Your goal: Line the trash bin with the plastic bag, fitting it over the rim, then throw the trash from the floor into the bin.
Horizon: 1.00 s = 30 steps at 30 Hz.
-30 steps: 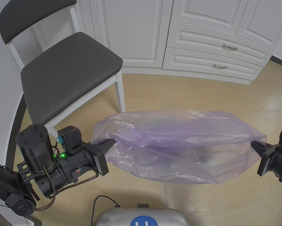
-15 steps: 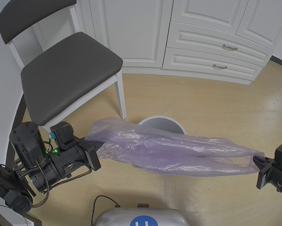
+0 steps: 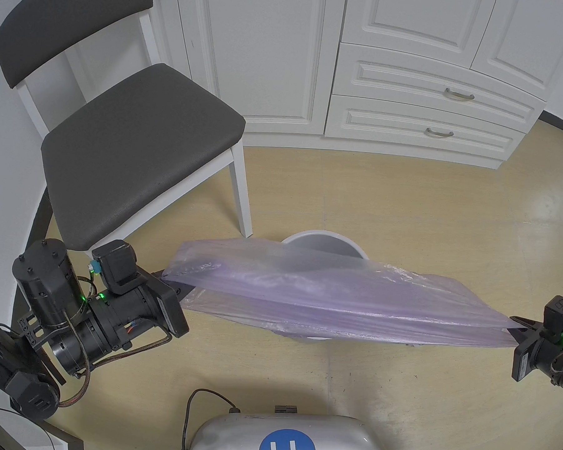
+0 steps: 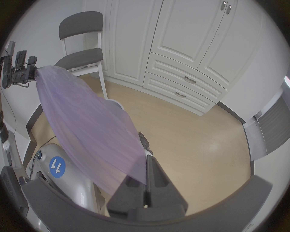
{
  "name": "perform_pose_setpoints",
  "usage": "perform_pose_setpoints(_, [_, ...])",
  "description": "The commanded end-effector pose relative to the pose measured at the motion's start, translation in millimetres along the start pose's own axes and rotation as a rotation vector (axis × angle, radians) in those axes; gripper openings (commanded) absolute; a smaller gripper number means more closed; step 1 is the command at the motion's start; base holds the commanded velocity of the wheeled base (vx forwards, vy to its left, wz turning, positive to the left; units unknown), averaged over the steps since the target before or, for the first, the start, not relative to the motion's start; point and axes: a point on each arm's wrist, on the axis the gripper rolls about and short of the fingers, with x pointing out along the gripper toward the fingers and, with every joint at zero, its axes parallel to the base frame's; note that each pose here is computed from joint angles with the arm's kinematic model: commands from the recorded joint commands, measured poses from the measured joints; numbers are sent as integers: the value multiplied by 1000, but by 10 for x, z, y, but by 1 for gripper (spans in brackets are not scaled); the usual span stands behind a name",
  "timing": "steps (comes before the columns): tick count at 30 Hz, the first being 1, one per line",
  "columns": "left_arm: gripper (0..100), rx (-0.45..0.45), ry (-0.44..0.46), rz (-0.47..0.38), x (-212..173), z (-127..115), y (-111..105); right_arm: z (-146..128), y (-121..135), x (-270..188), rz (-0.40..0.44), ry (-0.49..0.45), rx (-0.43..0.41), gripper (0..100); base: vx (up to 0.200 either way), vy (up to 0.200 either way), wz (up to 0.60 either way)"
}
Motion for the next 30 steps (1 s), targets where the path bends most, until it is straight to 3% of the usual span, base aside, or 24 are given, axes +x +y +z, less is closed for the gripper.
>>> perform_pose_setpoints(1, [0,1,-7,3,4,13,6,-4,3,32,-4,14,-3,0,0,0,0])
perform_pose_setpoints(12, [0,12,0,-82,41,-32,-236,71,20,133,-13,-11,10,0,0,0,0])
perform_pose_setpoints(18, [0,13,-18,-150,37,-82,-451,154,62,233,-17,-98,35,0,0,0,0])
perform_pose_setpoints(22, [0,12,9,-167,101,-188,-534,215,192,316,27,-186,48,0,0,0,0])
perform_pose_setpoints(30, [0,11,-5,-155,224,-337,-599,152,443,453,98,-258,44,0,0,0,0])
